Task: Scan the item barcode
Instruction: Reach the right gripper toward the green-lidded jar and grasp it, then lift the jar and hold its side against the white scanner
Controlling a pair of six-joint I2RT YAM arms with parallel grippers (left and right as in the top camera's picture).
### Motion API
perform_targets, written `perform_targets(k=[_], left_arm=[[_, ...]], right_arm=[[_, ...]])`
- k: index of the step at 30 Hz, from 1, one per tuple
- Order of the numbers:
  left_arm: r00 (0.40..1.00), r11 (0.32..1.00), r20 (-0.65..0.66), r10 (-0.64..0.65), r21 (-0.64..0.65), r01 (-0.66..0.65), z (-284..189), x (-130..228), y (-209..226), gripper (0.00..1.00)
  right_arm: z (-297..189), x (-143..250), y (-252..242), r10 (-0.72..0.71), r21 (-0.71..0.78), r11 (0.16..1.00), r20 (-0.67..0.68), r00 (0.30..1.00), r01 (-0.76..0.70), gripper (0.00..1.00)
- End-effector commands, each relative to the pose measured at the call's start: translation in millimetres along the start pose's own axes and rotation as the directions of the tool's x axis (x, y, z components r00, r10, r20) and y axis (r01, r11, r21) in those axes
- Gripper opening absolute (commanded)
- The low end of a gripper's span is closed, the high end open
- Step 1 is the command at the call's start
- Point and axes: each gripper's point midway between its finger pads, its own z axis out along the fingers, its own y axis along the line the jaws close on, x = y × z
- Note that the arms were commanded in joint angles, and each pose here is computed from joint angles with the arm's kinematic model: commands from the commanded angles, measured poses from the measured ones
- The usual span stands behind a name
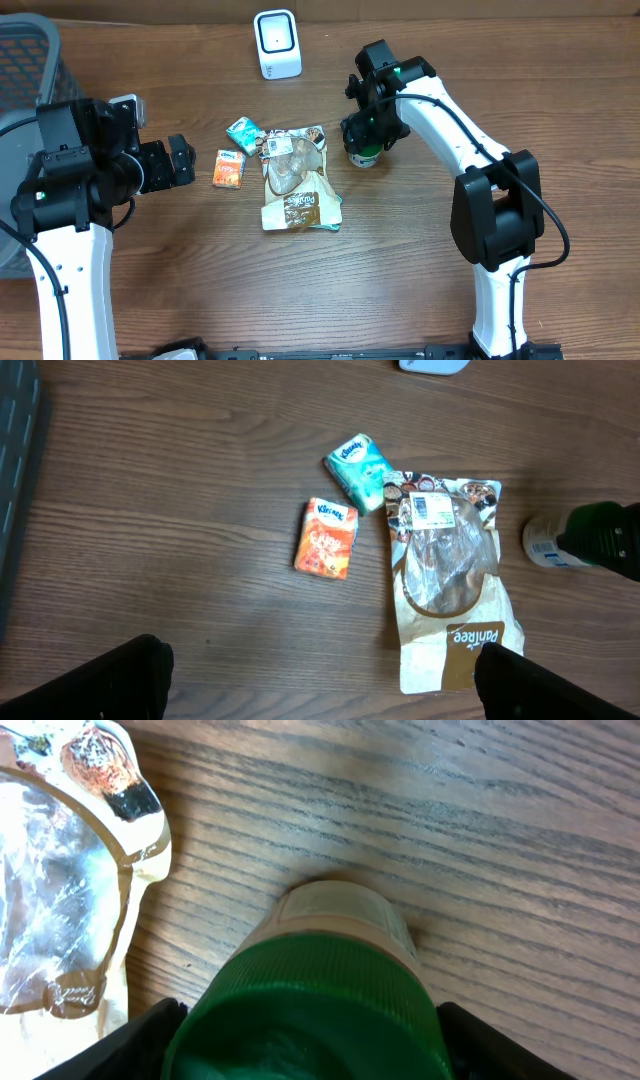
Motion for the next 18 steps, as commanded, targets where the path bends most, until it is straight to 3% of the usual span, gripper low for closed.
perform_targets(k=[1,6,10,15,18], left_arm=[[1.0,1.0,0.013,0.008,-0.008,-0.008,-2.9,-4.4,1.5,1.0],[1.0,1.0,0.014,0.008,-0.008,-0.008,-2.9,-4.5,1.5,1.0],[1.0,1.0,0.014,0.008,-0.008,-0.008,-2.9,-4.5,1.5,1.0],[1.0,1.0,0.013,0.008,-0.008,-0.008,-2.9,-4.4,1.5,1.0],[1.0,1.0,0.014,0.008,-0.008,-0.008,-3.0,-4.6,1.5,1.0]], right_arm=[[-6.7,-3.8,4.5,-0.017,-0.007,1.0,0.027,1.0,0.017,0.75],[-6.8,-5.7,4.5,-0.008,-0.008,1.0,0.035,0.999,0.008,0.65],[-7.5,-6.9,4.3,0.076,-0.011,0.997,0.038,0.996,-0.075,0.62],[-20.5,-12.4,7.5,0.146,-0.028,0.989,0.047,0.988,-0.145,0.51],[-42.5,-21.4,23.3,0.148,-0.118,0.983,0.058,0.987,-0.14,0.47]])
